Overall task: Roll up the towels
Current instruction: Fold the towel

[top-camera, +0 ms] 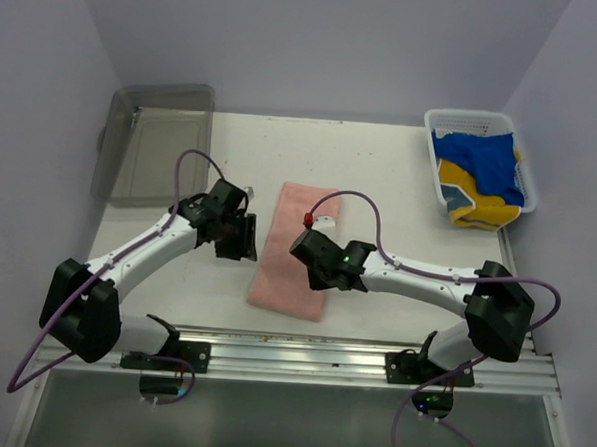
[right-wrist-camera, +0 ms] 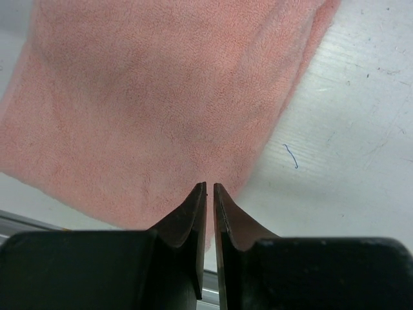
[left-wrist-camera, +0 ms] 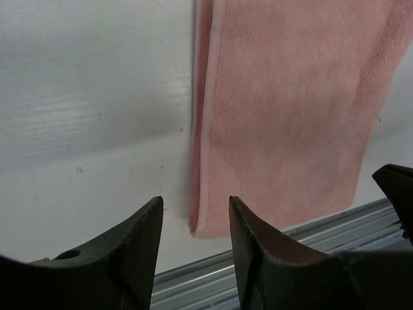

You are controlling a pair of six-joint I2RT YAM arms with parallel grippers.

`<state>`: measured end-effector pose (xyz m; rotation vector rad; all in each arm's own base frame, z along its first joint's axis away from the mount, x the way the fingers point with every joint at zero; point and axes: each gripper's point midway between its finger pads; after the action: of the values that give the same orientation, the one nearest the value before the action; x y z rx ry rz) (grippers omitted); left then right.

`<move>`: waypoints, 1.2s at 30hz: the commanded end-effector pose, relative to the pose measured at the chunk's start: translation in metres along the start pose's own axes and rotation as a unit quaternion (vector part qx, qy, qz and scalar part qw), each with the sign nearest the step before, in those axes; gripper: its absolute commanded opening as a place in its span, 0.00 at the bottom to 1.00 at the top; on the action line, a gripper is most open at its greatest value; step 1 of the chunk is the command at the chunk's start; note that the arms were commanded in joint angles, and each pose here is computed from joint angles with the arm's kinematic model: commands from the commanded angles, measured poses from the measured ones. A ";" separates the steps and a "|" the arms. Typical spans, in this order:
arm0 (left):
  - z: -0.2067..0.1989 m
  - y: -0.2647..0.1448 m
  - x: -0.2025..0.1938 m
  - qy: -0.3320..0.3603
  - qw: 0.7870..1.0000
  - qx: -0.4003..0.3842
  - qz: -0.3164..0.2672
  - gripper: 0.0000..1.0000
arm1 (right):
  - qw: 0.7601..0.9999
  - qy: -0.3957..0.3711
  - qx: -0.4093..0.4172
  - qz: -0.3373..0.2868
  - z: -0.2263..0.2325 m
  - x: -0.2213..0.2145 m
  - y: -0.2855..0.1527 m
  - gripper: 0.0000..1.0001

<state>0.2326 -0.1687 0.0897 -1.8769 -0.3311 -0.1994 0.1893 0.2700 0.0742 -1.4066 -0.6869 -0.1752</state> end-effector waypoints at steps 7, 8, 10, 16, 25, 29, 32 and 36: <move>-0.001 0.007 -0.056 -0.016 0.997 -0.054 0.057 0.54 | 0.999 0.010 0.022 -0.030 0.004 0.016 -0.020 0.17; -0.001 0.009 -0.061 -0.022 0.996 -0.053 0.063 0.53 | 0.999 0.005 0.028 -0.026 0.006 0.013 -0.020 0.17; 0.000 0.013 -0.072 -0.018 0.996 -0.047 0.070 0.51 | 0.999 -0.003 0.030 -0.025 0.008 0.010 -0.022 0.16; 0.007 0.028 -0.085 -0.023 0.996 -0.037 0.077 0.45 | 0.996 -0.070 0.015 -0.051 0.024 0.003 -0.041 0.18; 0.019 0.046 -0.093 -0.028 0.996 -0.017 0.084 0.39 | 0.975 -0.208 0.048 -0.067 0.059 -0.032 -0.048 0.47; 0.017 0.048 -0.094 -0.029 0.996 -0.025 0.084 0.24 | 0.964 -0.256 0.035 -0.057 0.061 -0.044 -0.037 0.50; 0.012 0.047 -0.093 -0.030 0.995 -0.037 0.087 0.12 | 0.962 -0.265 0.029 -0.058 0.059 -0.052 -0.027 0.49; 0.010 0.049 -0.092 -0.032 0.995 -0.038 0.087 0.00 | 0.960 -0.268 0.033 -0.068 0.065 -0.057 -0.011 0.48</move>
<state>0.1558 -0.1786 0.0160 -1.9530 -0.1963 -0.0174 0.1072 0.3008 0.0559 -1.3729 -1.1692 0.1812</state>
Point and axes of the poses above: each gripper's point midway between its finger pads, its own y axis out along the fingers, its own z axis along the line the jaws close on, x = y × z, and after that the axes turned 6 degrees about -y, right-handed
